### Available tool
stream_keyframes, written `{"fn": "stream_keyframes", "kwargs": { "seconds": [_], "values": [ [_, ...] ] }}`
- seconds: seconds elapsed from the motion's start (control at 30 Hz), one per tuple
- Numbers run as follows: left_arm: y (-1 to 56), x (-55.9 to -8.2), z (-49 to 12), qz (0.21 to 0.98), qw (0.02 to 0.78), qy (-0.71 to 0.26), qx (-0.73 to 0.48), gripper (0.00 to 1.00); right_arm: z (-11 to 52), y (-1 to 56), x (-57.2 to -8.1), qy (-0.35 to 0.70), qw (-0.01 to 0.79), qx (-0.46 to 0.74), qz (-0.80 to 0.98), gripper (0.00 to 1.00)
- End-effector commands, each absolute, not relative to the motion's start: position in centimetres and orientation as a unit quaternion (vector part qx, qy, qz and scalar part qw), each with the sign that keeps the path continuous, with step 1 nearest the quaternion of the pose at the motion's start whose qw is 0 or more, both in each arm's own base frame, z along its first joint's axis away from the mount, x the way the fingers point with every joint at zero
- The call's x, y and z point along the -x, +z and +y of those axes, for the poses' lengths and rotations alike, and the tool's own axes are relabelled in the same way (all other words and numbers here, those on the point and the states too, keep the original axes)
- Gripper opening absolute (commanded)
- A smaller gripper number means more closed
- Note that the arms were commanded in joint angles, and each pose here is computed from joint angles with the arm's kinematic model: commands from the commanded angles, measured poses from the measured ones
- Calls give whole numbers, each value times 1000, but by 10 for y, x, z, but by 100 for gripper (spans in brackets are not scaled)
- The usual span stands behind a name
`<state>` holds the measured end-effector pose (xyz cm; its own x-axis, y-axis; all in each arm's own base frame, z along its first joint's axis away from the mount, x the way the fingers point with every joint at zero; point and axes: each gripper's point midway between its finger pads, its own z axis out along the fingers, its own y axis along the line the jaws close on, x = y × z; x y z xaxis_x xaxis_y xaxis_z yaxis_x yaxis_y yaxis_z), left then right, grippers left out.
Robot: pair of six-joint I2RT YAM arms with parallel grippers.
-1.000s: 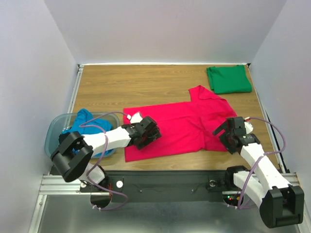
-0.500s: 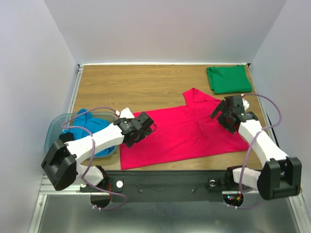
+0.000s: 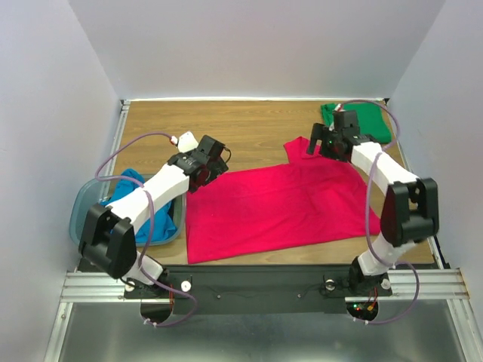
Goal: Fold and stack the t-shirts
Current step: Fold the tshirt
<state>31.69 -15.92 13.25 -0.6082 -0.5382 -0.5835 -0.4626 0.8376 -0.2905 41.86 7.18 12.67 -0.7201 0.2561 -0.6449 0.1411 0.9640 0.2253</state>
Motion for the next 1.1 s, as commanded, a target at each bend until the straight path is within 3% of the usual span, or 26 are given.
{"fn": "stream_keyframes", "kwargs": {
  "seconds": [0.0,0.23,0.57,0.87,1.07],
  "values": [
    [145,-337,-166,898,359,-56,249,98,98,110,-438,101,346,-41,932,100],
    [126,-349,-168,908,339,-46,244,98,81,66,-456,41,318,-106,941,100],
    [121,-365,-167,914,340,-24,220,98,32,18,-431,2,262,-196,945,100],
    [116,-394,-165,915,340,-10,217,98,23,32,-441,44,270,-206,940,100],
    [95,-404,-132,912,306,47,268,99,37,83,-459,89,317,-169,929,100]
  ]
}}
